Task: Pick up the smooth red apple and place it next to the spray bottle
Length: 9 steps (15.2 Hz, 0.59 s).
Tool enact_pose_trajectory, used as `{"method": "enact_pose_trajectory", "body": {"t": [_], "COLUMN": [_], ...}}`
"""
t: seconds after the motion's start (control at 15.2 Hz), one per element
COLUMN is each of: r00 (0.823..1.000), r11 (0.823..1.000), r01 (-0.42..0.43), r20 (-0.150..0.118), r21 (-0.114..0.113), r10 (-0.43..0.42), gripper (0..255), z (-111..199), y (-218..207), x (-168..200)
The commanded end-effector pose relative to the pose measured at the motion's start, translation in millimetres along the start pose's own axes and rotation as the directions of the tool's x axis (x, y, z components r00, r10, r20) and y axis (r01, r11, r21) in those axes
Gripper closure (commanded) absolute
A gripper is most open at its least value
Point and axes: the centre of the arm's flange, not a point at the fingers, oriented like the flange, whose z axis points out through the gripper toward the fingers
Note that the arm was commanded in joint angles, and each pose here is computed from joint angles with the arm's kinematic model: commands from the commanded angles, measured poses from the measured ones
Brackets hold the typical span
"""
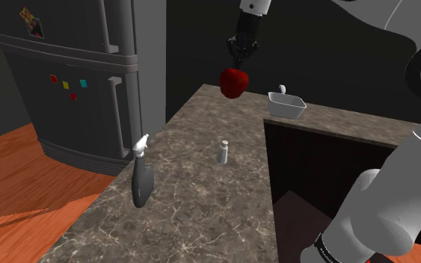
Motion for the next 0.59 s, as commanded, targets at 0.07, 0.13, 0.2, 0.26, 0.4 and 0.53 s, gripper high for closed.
{"method": "enact_pose_trajectory", "body": {"t": [0.07, 0.13, 0.2, 0.26, 0.4, 0.53], "r00": [1.0, 1.0, 1.0, 1.0, 1.0, 1.0], "r11": [1.0, 1.0, 1.0, 1.0, 1.0, 1.0], "r01": [-0.002, -0.002, -0.002, -0.002, -0.002, -0.002], "r20": [0.0, 0.0, 0.0, 0.0, 0.0, 0.0], "r21": [0.0, 0.0, 0.0, 0.0, 0.0, 0.0], "r10": [0.002, 0.002, 0.002, 0.002, 0.002, 0.002], "gripper": [255, 255, 255, 255, 255, 255], "z": [1, 1, 0, 0, -1, -2], "y": [-34, -47, -59, -71, -96, -120], "x": [-14, -19, -24, -29, -39, -49]}}
